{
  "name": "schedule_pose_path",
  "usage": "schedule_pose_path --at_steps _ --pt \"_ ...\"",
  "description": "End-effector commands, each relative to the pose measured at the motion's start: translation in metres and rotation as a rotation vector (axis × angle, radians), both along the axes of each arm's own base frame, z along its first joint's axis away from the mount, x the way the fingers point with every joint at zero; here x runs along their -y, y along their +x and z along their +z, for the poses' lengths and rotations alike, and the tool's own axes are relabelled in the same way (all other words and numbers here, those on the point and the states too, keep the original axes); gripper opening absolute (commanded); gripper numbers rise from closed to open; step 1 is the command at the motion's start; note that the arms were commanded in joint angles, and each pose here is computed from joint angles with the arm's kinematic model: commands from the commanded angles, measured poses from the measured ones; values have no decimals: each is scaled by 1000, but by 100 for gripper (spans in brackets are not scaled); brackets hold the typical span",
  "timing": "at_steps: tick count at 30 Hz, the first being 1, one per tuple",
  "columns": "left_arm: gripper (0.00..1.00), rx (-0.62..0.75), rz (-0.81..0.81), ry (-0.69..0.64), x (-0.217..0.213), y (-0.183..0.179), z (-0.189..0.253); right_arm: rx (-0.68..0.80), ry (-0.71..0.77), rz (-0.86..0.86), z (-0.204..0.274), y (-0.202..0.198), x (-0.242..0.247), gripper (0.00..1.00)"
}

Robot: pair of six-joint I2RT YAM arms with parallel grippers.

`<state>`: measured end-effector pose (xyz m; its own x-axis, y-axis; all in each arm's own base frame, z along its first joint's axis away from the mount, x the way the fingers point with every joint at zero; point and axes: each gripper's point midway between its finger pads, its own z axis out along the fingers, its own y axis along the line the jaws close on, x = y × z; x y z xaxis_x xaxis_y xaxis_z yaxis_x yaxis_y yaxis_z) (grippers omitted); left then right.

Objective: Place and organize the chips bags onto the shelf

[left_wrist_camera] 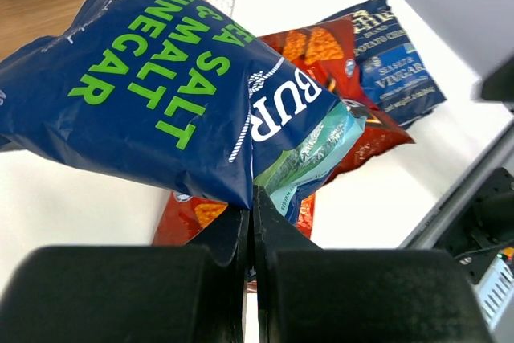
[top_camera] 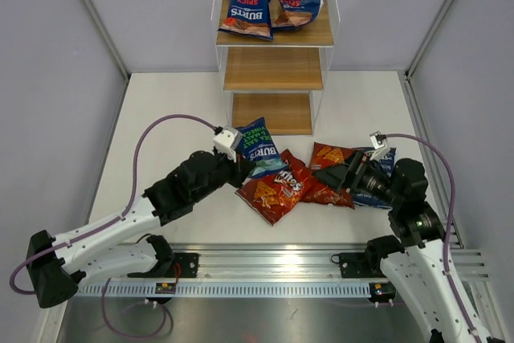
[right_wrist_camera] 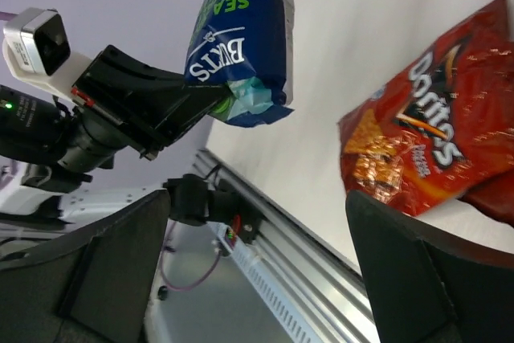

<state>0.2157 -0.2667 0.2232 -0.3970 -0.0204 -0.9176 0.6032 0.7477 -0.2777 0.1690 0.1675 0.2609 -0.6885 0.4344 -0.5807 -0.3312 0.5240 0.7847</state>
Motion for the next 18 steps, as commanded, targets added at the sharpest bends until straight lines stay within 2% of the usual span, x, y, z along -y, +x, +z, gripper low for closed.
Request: schedule_pose_path --at_steps 1,5,10,12,18 --pt "0 77 -93 -115 18 -9 50 4 292 133 20 2 -27 99" --pt "0 79 -130 -181 35 -13 65 13 330 123 16 17 -32 98" --pt "0 82 -97 -261 47 -9 89 132 388 105 34 22 -42 99" --pt "0 71 -78 -281 52 -7 92 171 399 50 36 29 -41 98" --pt "0 89 -69 -302 65 -4 104 98 415 9 29 36 -64 98"
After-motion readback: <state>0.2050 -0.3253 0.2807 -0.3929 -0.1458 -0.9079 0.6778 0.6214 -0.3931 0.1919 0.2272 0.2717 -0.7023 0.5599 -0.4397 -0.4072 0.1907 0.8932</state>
